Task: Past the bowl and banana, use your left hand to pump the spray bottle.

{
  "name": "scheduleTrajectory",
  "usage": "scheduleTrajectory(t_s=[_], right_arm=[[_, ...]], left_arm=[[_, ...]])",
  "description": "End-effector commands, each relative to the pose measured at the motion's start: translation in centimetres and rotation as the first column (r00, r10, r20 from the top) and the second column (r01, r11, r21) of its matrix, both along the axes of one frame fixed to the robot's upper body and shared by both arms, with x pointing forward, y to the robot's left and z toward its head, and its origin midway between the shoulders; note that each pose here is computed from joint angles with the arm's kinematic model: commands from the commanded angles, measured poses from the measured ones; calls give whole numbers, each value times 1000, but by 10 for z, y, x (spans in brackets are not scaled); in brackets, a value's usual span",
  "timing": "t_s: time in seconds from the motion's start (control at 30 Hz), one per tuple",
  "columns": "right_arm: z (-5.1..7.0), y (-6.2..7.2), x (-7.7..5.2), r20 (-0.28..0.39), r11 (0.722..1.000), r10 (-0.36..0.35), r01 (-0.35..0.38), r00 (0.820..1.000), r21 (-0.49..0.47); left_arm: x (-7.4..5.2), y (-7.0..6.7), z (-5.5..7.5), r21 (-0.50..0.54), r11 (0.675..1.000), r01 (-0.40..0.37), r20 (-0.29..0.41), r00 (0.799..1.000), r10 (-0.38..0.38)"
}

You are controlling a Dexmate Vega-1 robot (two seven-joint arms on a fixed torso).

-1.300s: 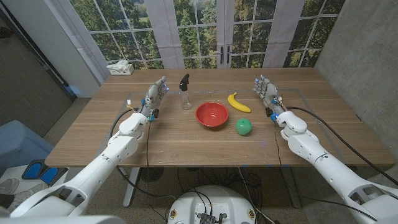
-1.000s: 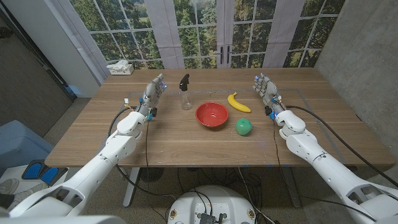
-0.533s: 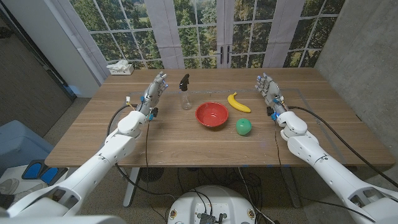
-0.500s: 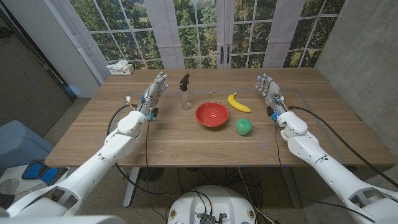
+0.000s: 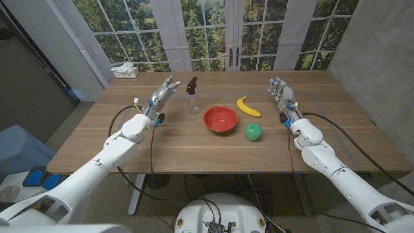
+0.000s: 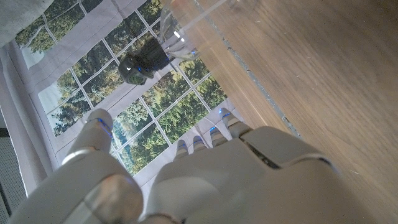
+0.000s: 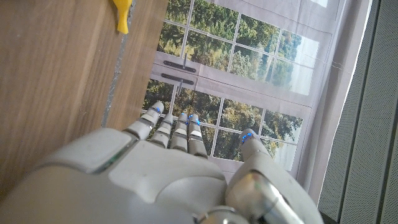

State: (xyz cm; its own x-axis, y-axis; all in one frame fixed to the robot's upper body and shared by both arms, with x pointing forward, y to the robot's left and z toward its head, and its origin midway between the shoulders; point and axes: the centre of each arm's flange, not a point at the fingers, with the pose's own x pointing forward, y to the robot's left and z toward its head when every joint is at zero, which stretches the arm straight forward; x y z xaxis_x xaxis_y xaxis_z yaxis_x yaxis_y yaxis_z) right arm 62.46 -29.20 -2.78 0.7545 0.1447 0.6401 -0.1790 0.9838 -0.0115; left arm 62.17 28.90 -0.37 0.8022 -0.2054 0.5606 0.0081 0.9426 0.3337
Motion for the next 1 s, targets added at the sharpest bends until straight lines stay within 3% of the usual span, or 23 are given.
scheduleTrajectory(t_s=[0.03, 0.43, 0.57, 1.0], right_arm=[[-4, 4, -14, 21, 1000, -4, 5, 1000, -11], [-6, 7, -24, 63, 1000, 16, -15, 998, -8], [-5, 9, -24, 77, 998, 58, -58, 995, -3], [-2, 9, -24, 58, 996, 85, -83, 995, -36]], left_arm=[[-10, -4, 3, 101, 990, -98, 26, 995, 96], [-15, -14, 9, 175, 968, -181, 53, 983, 175], [-17, -19, 12, 200, 955, -220, 71, 975, 210], [-13, -33, 9, 220, 943, -248, 80, 968, 236]])
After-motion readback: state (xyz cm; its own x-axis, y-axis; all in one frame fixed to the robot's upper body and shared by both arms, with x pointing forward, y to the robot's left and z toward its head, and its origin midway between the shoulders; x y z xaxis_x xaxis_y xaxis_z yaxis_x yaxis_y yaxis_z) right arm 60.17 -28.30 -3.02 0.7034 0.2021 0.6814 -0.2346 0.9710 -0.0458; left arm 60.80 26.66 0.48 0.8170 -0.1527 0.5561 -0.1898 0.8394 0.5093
